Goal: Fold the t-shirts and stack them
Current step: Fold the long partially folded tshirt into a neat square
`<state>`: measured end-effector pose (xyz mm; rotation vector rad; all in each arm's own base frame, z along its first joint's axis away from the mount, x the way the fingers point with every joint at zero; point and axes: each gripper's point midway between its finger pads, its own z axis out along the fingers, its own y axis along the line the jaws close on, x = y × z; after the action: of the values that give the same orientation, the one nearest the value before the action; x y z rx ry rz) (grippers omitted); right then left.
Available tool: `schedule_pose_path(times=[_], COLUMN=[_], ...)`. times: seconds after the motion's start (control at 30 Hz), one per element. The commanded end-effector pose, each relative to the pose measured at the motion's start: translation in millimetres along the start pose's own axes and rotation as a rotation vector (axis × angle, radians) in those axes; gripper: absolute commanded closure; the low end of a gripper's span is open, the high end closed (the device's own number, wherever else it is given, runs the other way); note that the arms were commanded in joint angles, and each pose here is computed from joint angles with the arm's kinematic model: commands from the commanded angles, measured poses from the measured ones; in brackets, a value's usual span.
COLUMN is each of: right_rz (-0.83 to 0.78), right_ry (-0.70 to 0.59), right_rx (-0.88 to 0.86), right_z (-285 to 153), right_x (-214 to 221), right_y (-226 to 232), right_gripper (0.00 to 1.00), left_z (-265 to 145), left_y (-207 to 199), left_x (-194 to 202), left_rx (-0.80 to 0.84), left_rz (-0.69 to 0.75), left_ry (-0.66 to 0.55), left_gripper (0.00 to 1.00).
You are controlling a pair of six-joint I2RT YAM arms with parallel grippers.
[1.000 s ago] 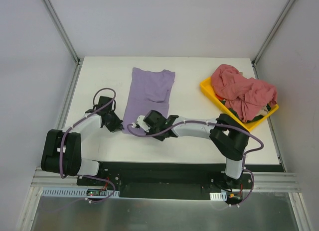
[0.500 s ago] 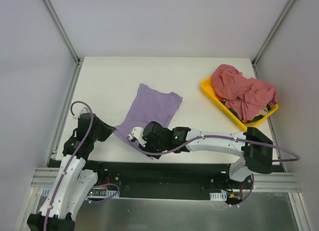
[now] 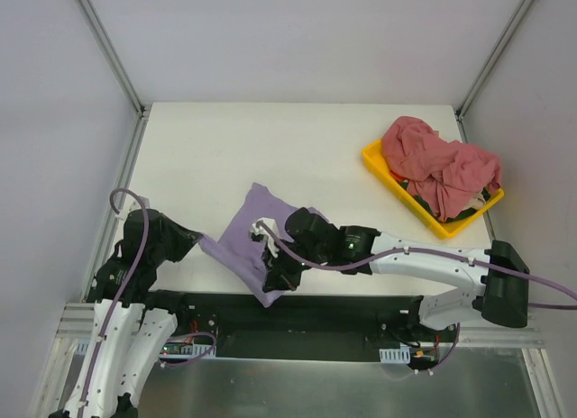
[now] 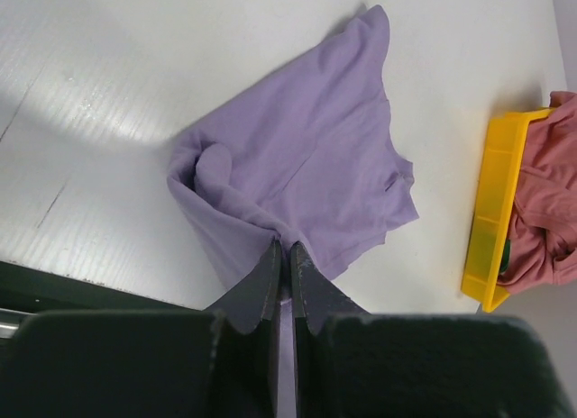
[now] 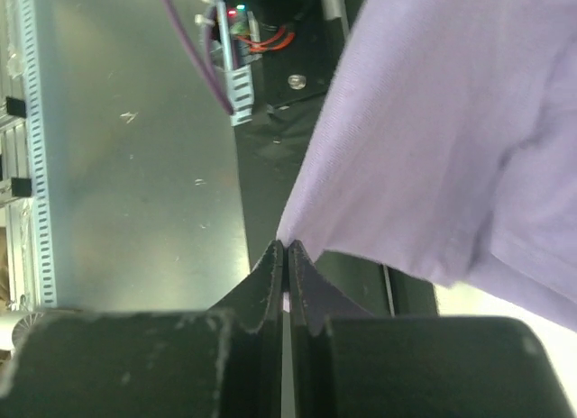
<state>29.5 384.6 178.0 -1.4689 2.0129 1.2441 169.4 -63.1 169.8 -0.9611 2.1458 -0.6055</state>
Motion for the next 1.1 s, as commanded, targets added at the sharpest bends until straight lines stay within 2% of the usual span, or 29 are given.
schedule_pose_path(times=[0.0, 0.13, 0.37, 0.7, 0.9, 1.07], right_rz=[0.092, 0.178, 0.237, 0.346, 0.408, 0.463], right_ry=[-0.029, -0.090, -0.165, -0.217, -0.213, -0.183], right_rx=[0.054, 0.177, 0.296, 0.455, 0.455, 0.517], right_z=[-26.5, -49.0, -79.2, -113.3, -110.8, -107.0], right_x=[4.2, 5.3, 7.4, 10.0, 9.3, 20.0], right_y=[-22.7, -67.8, -107.6, -186.9, -228.2, -252.7], right_gripper=[0.99, 0.99, 0.99, 0.99, 0.99, 0.99], left_z=[7.7, 29.5, 65.8, 128.1, 165.4, 193.1], left_y=[-28.0, -57.6, -88.2, -110.3, -110.7, -113.7], left_x=[-27.0, -26.5, -40.5, -46.5, -46.0, -37.2], left_rx=[0.025, 0.094, 0.070, -0.062, -0.129, -0.150], left_rz=[-0.015, -0.012, 0.031, 0.100, 0.142, 0.203], left_ry=[-0.064, 0.006, 0.001, 0.000, 0.029, 0.100], left_gripper=[1.00, 1.00, 1.00, 1.00, 1.00, 1.00])
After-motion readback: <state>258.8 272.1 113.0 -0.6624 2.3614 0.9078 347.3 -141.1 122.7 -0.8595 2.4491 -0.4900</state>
